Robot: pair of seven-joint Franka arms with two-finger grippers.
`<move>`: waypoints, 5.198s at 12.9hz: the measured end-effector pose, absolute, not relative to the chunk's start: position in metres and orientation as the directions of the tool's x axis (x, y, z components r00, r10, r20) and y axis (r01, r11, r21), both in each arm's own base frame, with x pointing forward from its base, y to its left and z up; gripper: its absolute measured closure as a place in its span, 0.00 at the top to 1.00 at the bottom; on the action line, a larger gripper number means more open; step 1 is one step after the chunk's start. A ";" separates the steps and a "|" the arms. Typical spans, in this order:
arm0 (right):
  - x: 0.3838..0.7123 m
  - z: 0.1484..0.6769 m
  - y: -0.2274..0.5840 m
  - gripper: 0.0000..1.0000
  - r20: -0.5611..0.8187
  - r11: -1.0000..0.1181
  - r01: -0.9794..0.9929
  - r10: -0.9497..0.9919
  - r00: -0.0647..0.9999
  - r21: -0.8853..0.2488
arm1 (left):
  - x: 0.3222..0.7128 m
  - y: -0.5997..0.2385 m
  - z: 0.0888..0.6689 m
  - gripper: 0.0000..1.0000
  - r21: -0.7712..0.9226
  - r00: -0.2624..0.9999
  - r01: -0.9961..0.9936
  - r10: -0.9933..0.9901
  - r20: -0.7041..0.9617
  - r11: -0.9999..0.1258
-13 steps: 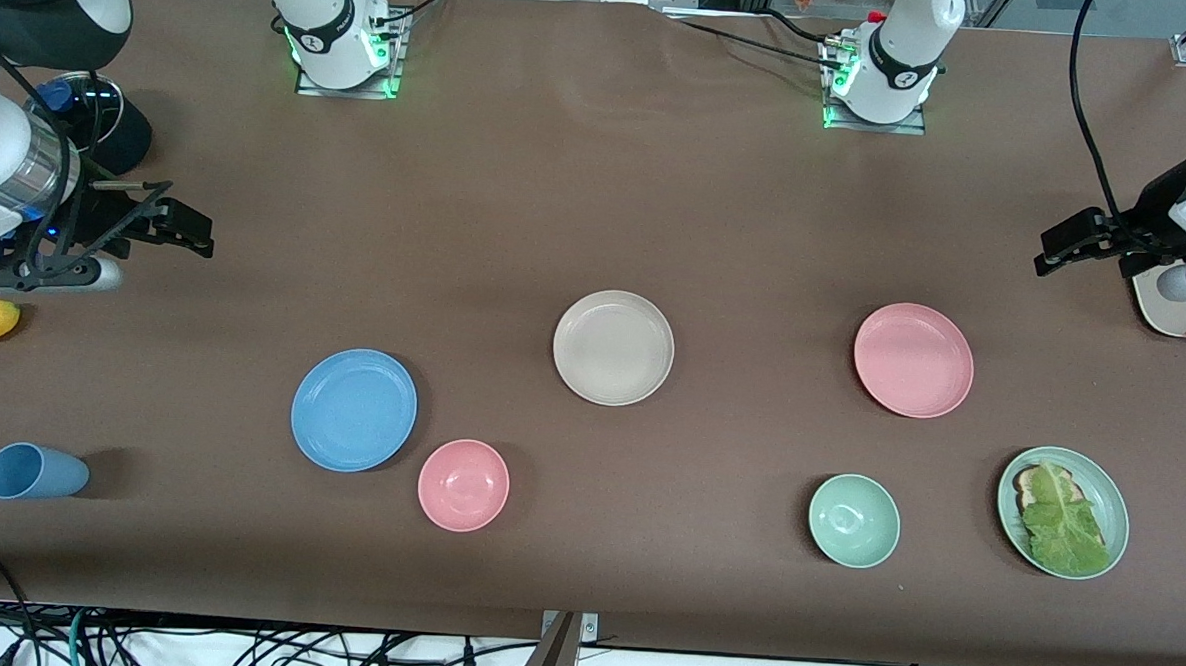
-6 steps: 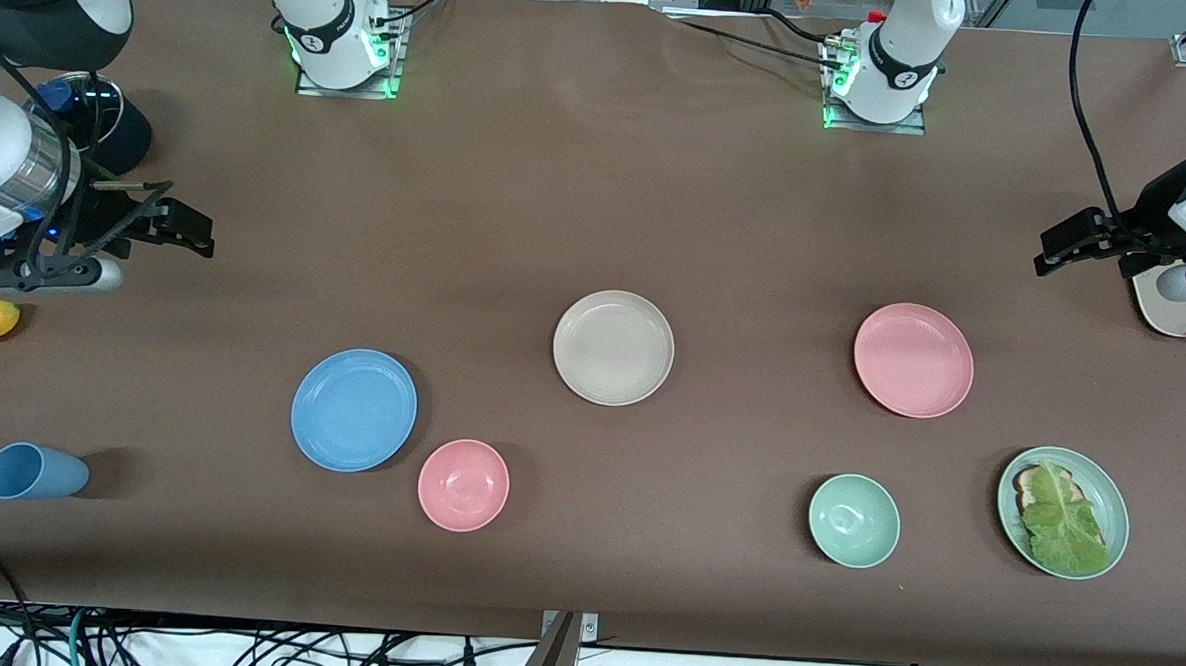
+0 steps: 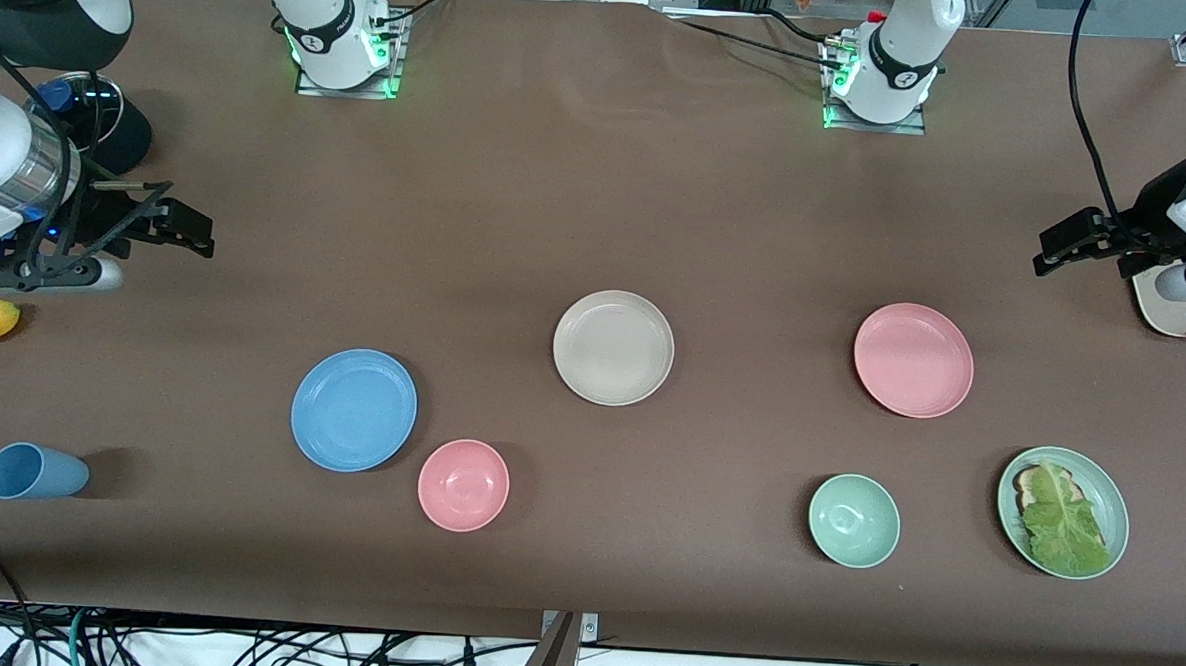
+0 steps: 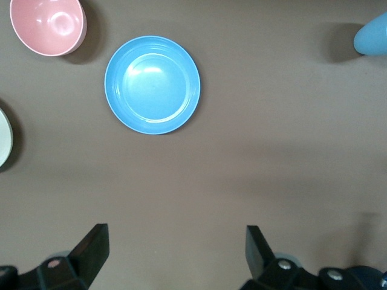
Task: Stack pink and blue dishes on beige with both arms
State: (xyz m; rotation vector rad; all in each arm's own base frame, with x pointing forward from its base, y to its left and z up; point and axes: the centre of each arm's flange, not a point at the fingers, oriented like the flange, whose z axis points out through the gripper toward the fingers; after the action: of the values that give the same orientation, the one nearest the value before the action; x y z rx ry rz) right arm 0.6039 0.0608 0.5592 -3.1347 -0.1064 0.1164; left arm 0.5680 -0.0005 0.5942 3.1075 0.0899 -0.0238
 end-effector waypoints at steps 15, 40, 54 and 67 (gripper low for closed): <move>0.604 0.559 0.061 1.00 -0.074 -0.998 0.067 0.068 0.995 -0.005 | 0.599 0.023 0.513 1.00 -0.008 0.983 0.102 0.102 -0.150 -0.995; 0.604 0.559 0.061 1.00 -0.073 -0.998 0.067 0.068 0.995 -0.005 | 0.565 0.119 0.190 0.96 0.041 0.968 0.067 0.055 -0.246 -0.997; 0.604 0.559 0.061 1.00 -0.073 -0.998 0.067 0.068 0.995 -0.005 | 0.598 0.087 0.230 0.05 0.073 0.945 0.088 0.061 -0.320 -0.993; 0.604 0.559 0.061 1.00 -0.073 -0.998 0.067 0.067 0.995 -0.005 | 0.619 -0.223 0.314 0.05 0.179 0.903 0.273 0.188 -0.388 -0.945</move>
State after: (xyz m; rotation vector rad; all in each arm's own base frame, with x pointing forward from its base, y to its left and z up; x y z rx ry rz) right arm 0.6039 0.0605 0.5592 -3.1347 -0.1058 0.1143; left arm 0.6193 -0.2230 0.3139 2.8380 0.3486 -0.5448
